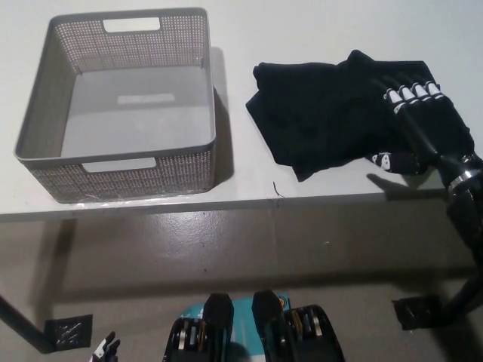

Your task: Use the right hand to pick up a t shirt on the right hand side and place it into a contianer on the left side

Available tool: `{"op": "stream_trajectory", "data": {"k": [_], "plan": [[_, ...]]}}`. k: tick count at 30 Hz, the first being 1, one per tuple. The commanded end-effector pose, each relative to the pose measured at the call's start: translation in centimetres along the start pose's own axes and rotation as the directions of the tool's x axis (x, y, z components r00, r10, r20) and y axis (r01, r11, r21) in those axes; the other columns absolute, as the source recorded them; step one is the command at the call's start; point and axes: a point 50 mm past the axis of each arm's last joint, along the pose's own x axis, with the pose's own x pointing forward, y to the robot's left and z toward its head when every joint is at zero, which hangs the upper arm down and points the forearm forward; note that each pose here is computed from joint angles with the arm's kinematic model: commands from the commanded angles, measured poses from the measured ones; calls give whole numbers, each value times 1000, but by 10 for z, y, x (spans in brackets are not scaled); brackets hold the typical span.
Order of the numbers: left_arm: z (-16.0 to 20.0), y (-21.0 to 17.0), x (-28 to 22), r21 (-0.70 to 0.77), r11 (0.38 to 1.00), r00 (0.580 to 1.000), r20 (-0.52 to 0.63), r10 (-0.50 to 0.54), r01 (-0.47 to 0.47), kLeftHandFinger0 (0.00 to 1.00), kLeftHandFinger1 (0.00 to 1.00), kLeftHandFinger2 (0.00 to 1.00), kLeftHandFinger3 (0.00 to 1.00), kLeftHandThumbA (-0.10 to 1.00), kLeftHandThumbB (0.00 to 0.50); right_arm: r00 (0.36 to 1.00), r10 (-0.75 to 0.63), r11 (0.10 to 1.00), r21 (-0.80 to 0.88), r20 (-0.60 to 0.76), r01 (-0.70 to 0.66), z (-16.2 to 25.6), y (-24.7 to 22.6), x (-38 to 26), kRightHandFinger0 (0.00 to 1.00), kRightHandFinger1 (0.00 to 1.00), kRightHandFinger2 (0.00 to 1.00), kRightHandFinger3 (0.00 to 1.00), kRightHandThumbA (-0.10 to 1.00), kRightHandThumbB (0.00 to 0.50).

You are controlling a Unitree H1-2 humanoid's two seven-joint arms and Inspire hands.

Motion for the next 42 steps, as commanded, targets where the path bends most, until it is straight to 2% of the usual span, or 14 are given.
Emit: {"op": "stream_trajectory", "data": {"k": [1, 5, 8, 12, 15, 18, 24, 34, 41, 42], "plan": [[8, -3, 4, 6, 1000, 998, 53, -12, 12, 926, 1000, 1000, 1000, 1000, 223, 1000, -20, 993, 119, -14, 22, 5, -26, 19, 1000, 1000, 1000, 1000, 881, 391], [8, -4, 4, 7, 1000, 998, 56, -16, 16, 954, 1000, 1000, 1000, 1000, 222, 1000, -15, 993, 115, -1, 15, 14, -21, 28, 1000, 1000, 1000, 1000, 898, 407], [8, -4, 5, 6, 1000, 998, 57, -23, 23, 960, 1000, 1000, 1000, 1000, 258, 1000, -6, 993, 114, -9, 7, 16, -17, 34, 1000, 1000, 1000, 1000, 922, 407], [11, -8, 9, 2, 999, 997, 68, -35, 35, 963, 1000, 1000, 1000, 1000, 249, 1000, 6, 994, 112, -20, -4, 14, -15, 38, 1000, 1000, 1000, 1000, 941, 406], [13, -9, 10, 7, 999, 996, 75, -39, 39, 973, 1000, 1000, 1000, 1000, 252, 1000, 6, 992, 122, -16, -4, 15, -7, 45, 1000, 1000, 1000, 1000, 907, 394], [14, -9, 12, 17, 999, 996, 82, -38, 37, 951, 1000, 1000, 1000, 1000, 242, 1000, 16, 993, 119, -17, -14, 16, -3, 50, 1000, 1000, 1000, 1000, 933, 389], [18, -10, 17, 8, 999, 995, 95, -42, 41, 958, 1000, 1000, 1000, 1000, 249, 1000, 16, 993, 116, -18, -14, 20, 5, 59, 1000, 1000, 1000, 1000, 922, 378], [21, -13, 22, 5, 999, 993, 106, -49, 49, 949, 1000, 1000, 1000, 1000, 257, 999, 43, 989, 141, -33, -38, 20, 20, 68, 1000, 1000, 1000, 1000, 976, 393], [23, -15, 21, -9, 999, 993, 113, -44, 45, 923, 1000, 1000, 1000, 1000, 238, 998, 56, 987, 149, -27, -52, 23, 33, 70, 1000, 1000, 1000, 1000, 1000, 385], [24, -14, 21, -10, 999, 992, 116, -39, 41, 905, 997, 1000, 1000, 1000, 228, 998, 57, 986, 157, -27, -52, 25, 34, 73, 1000, 1000, 1000, 1000, 1000, 369]]}}
